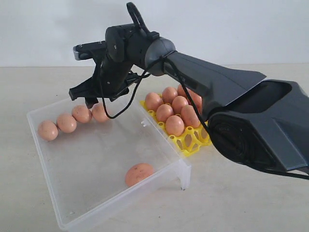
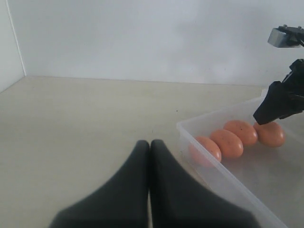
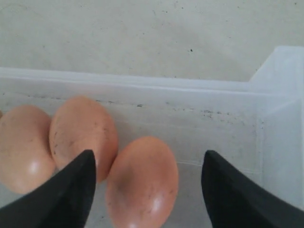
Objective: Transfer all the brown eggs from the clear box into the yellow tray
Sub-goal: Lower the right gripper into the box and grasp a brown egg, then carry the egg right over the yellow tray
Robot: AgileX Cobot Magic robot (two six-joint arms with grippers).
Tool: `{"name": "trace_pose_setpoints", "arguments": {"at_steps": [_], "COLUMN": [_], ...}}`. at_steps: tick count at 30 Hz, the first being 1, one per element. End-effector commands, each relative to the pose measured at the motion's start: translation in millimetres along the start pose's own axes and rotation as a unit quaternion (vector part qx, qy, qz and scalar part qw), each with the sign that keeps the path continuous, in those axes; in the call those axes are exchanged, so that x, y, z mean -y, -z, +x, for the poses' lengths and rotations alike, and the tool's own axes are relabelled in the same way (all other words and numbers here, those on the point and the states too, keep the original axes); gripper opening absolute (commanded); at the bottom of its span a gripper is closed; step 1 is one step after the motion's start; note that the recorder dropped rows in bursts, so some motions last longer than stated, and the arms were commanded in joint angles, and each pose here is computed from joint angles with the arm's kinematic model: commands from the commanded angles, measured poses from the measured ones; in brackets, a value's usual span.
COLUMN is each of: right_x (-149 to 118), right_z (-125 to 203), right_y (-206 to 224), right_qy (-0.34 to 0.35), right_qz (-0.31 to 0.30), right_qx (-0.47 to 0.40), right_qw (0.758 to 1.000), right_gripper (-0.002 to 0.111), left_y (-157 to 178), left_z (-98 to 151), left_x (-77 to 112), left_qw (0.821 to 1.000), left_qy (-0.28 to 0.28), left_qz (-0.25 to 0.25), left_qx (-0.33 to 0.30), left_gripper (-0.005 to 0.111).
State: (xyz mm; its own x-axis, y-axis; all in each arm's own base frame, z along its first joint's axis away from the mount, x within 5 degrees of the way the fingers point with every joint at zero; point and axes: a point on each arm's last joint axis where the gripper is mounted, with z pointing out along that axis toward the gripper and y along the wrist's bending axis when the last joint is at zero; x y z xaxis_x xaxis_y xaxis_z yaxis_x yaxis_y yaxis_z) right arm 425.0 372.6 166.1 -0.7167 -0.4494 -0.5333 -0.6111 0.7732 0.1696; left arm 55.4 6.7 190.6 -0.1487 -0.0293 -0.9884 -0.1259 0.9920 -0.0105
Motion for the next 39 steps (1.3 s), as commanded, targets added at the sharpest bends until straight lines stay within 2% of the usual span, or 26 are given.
{"name": "trace_pose_setpoints", "arguments": {"at_steps": [1, 9, 11, 16, 23, 32, 36, 39], "right_x": [4.2, 7.9, 7.9, 7.9, 3.1, -14.5, -30.0, -45.0], "right_z": [2.2, 10.0, 9.8, 9.8, -1.4, -40.0, -53.1, -56.3], "right_y": [-8.8, -24.5, -24.5, -24.5, -3.6, 83.1, 122.7, 143.7], "right_qy": [-0.001, -0.015, -0.015, -0.015, -0.013, -0.005, 0.015, 0.039], "right_qz": [0.003, 0.009, 0.009, 0.009, 0.002, -0.014, -0.068, -0.135], "right_qx": [0.003, -0.005, -0.004, -0.004, 0.013, 0.099, 0.144, 0.158], "right_qw": [1.000, 1.000, 1.000, 1.000, 1.000, 0.995, 0.987, 0.977], "right_gripper": [0.060, 0.058, 0.047, 0.000, 0.000, 0.000, 0.000, 0.000], "left_y": [0.6, 0.6, 0.6, 0.6, 0.6, 0.6, 0.6, 0.6], "left_z": [-1.5, -1.5, -1.5, -1.5, -1.5, -1.5, -1.5, -1.5], "left_x": [0.3, 0.3, 0.3, 0.3, 0.3, 0.3, 0.3, 0.3], "left_qw": [1.000, 1.000, 1.000, 1.000, 1.000, 1.000, 1.000, 1.000], "left_qy": [0.002, 0.002, 0.002, 0.002, 0.002, 0.002, 0.002, 0.002], "left_qz": [0.002, 0.002, 0.002, 0.002, 0.002, 0.002, 0.002, 0.002], "left_qx": [0.004, 0.004, 0.004, 0.004, 0.004, 0.004, 0.004, 0.004], "left_gripper": [-0.004, -0.004, -0.004, -0.004, -0.004, -0.004, -0.004, -0.004]}}
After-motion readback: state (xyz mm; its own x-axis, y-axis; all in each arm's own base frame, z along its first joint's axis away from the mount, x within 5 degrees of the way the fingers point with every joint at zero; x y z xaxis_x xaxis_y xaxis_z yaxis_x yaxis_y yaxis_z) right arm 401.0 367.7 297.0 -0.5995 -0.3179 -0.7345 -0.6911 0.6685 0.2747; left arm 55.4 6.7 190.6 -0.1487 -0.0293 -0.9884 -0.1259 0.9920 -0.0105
